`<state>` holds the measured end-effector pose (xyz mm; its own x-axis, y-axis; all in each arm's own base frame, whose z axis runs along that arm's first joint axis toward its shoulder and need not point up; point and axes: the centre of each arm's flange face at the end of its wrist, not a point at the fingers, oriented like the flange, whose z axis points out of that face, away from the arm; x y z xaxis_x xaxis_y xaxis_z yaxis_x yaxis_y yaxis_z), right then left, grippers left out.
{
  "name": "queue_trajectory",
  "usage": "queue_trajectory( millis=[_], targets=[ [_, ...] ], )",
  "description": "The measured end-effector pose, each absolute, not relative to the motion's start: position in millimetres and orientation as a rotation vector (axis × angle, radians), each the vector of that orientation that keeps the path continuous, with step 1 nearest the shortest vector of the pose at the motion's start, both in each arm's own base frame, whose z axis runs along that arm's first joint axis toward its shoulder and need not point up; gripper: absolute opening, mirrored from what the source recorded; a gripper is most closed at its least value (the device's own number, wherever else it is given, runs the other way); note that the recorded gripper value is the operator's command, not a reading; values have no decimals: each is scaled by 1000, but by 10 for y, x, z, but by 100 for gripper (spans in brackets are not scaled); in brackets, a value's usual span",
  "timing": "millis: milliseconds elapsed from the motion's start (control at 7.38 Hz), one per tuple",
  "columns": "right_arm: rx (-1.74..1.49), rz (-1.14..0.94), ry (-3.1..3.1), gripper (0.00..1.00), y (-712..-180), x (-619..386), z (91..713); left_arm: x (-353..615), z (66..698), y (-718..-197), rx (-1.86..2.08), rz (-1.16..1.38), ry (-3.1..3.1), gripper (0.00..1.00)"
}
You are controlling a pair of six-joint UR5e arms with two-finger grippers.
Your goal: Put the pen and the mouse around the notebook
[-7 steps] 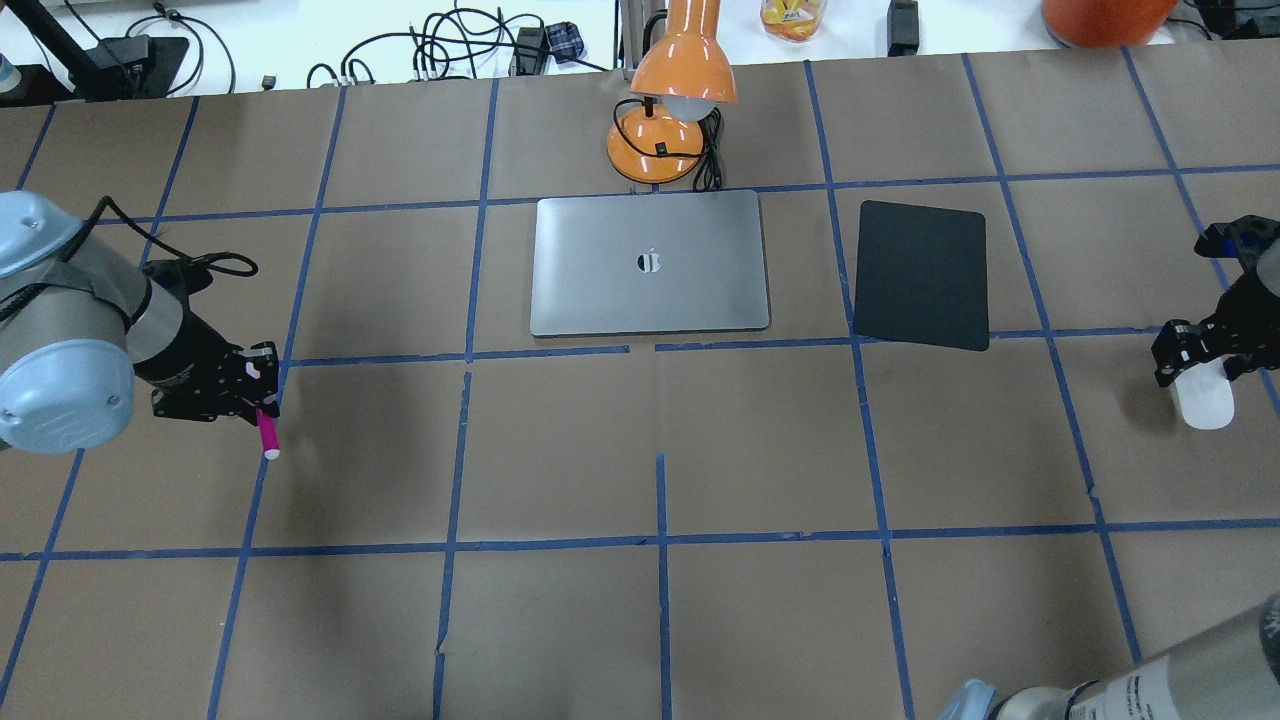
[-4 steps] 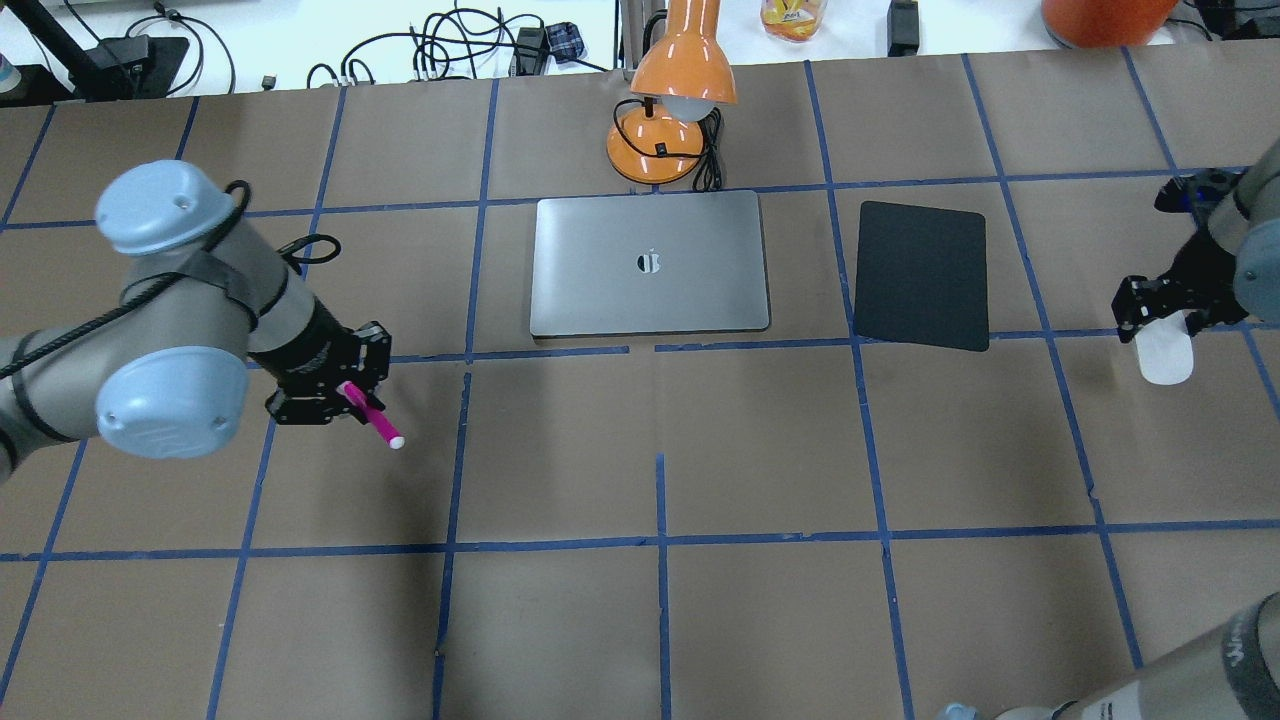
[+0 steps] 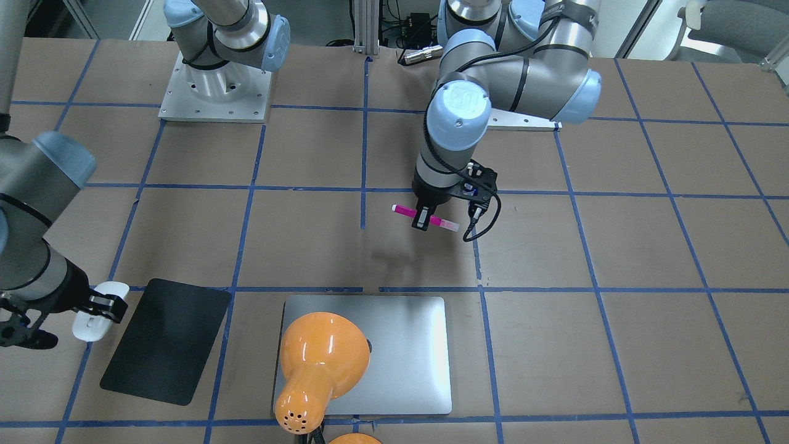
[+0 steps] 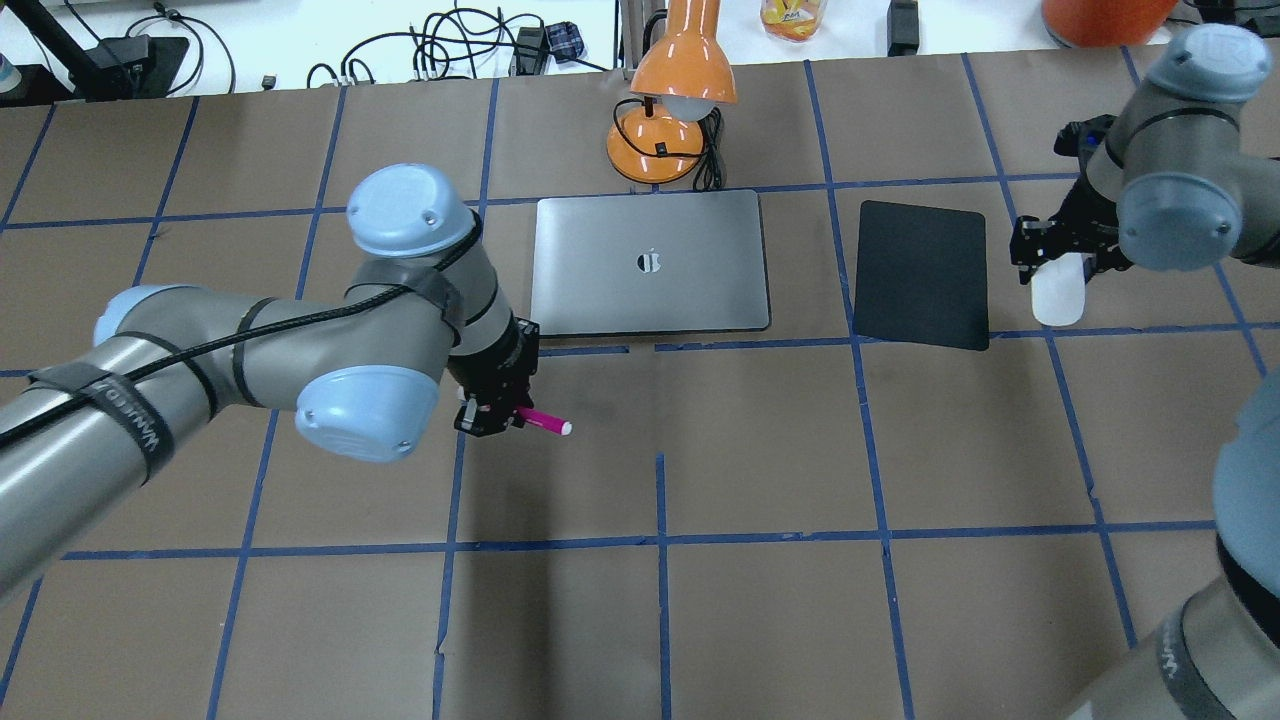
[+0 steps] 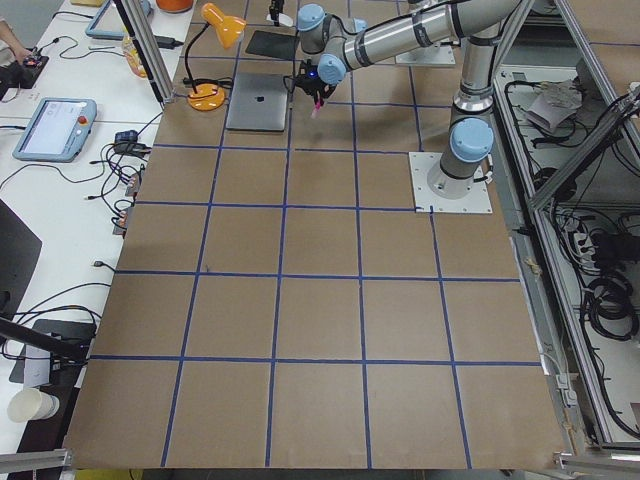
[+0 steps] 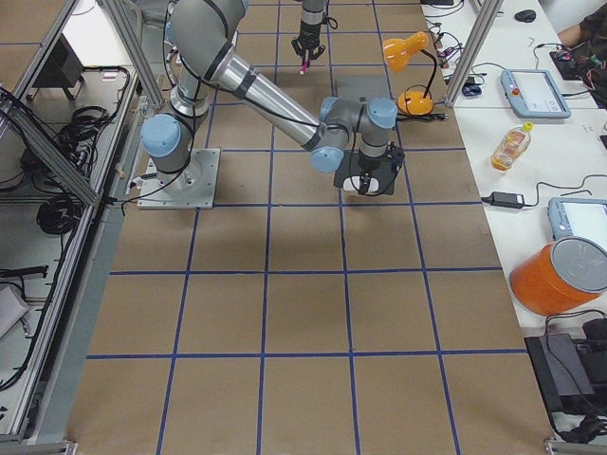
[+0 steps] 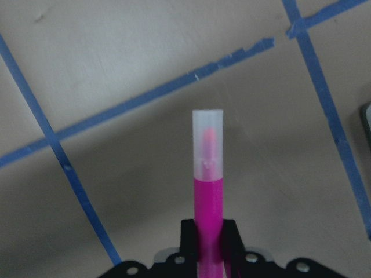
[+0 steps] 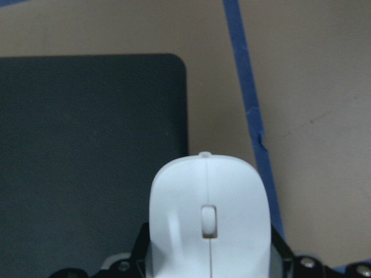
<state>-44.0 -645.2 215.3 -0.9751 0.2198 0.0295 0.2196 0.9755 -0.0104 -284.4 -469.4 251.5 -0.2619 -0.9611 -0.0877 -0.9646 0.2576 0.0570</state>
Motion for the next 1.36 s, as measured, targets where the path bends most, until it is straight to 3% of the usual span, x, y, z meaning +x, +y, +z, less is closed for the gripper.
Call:
queue_trajectory(
  millis=[407, 542, 678, 814, 949, 1356],
  targets=[
    [-406, 25, -3120, 49, -6782, 74, 1979, -3236, 2117, -4824, -2054, 258, 2322, 0],
    [-413, 19, -3135, 54, -6800, 122, 1938, -3323, 1990, -4863, -2067, 262, 2309, 0],
    [-415, 9, -3142, 81, -6796, 141, 1903, -3395, 1896, -4932, -2069, 264, 2307, 0],
    [-417, 0, -3142, 100, -6787, 143, 1888, -3456, 1812, -5003, -2065, 267, 2307, 79],
    [-417, -4, -3139, 100, -6783, 140, 1889, -3499, 1722, -5058, -2063, 271, 2305, 100],
    [-418, -16, -3135, 100, -6764, 129, 2057, -3525, 1898, -5196, -2042, 239, 2388, 100]
  ],
)
